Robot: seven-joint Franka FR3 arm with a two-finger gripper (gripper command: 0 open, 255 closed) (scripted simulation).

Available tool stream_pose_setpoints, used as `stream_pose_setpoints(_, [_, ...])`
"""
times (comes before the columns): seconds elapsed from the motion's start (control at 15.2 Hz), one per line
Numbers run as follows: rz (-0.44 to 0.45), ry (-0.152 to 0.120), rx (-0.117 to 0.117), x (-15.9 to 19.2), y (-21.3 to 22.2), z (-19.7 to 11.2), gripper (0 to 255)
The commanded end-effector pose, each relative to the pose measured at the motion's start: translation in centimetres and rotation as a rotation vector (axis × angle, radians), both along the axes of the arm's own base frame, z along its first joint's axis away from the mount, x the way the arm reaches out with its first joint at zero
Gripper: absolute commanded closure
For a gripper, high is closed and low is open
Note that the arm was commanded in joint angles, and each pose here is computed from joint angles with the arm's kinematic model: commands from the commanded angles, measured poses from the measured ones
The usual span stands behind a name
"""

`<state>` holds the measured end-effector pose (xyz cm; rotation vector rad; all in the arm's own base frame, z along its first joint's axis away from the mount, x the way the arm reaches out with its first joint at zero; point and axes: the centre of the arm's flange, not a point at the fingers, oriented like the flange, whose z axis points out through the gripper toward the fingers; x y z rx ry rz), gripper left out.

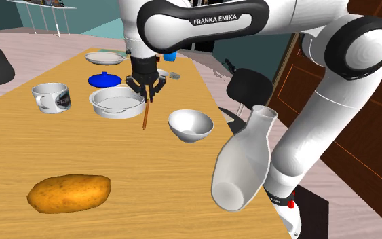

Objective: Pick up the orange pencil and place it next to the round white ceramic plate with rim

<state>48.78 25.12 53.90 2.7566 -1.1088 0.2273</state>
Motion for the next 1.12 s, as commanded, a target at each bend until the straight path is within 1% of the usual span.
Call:
stream_pose_setpoints(0.0, [0.001,0.0,0.0,1.6,-2.2,0.1,255])
stream_pose_setpoints(1.06, [0.001,0.0,0.0,12.6,-20.2,0.2,255])
